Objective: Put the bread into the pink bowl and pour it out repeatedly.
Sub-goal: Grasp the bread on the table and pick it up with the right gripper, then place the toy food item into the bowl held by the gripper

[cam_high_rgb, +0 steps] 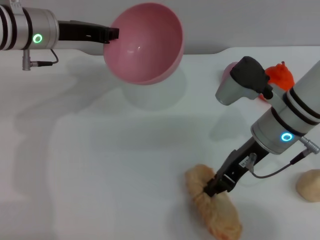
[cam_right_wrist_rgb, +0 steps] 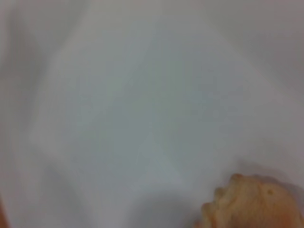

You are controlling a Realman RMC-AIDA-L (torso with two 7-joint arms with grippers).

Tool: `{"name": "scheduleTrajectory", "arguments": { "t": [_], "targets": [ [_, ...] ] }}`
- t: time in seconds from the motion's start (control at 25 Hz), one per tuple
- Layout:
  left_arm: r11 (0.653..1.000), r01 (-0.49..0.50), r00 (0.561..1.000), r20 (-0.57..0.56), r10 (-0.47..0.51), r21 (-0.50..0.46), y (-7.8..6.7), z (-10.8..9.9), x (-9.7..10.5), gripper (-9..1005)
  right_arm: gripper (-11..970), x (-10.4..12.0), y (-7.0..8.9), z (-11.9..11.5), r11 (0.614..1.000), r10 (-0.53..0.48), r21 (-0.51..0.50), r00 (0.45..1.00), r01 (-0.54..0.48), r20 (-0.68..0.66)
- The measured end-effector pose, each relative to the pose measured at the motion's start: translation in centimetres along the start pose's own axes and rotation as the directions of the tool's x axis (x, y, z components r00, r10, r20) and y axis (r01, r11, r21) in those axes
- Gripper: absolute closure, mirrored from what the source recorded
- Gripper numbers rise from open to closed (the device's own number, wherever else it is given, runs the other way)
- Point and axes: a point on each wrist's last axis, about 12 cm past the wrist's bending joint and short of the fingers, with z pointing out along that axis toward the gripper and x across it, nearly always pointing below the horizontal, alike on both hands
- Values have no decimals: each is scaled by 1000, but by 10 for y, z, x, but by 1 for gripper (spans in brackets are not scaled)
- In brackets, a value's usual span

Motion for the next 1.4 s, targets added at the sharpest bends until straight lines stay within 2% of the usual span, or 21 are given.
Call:
{"name": "scheduleTrajectory", "arguments": {
  "t": [0.2, 0.48, 0.8, 1.08, 1.4],
  "targets": [
    [1000, 5, 1000, 4, -5, -23, 6, -3, 1, 953, 879, -2, 22, -12, 994, -99, -35, 993, 102, 61],
    [999, 10, 1000, 2, -10, -54, 13, -5, 4, 953, 883, -7, 49, -36, 969, -244, 0, 961, 246, 131],
    [998, 6, 1000, -12, -7, -56, 12, -3, 7, 953, 886, -29, 91, -73, 886, -460, 149, 869, 438, 182],
    [999, -4, 999, -32, 2, -50, 8, 1, 12, 953, 885, -45, 111, -103, 815, -570, 285, 785, 504, 242],
    [1000, -16, 998, -54, 15, -23, -1, 7, 17, 953, 891, -63, 119, -137, 747, -646, 479, 674, 461, 359]
  ]
}}
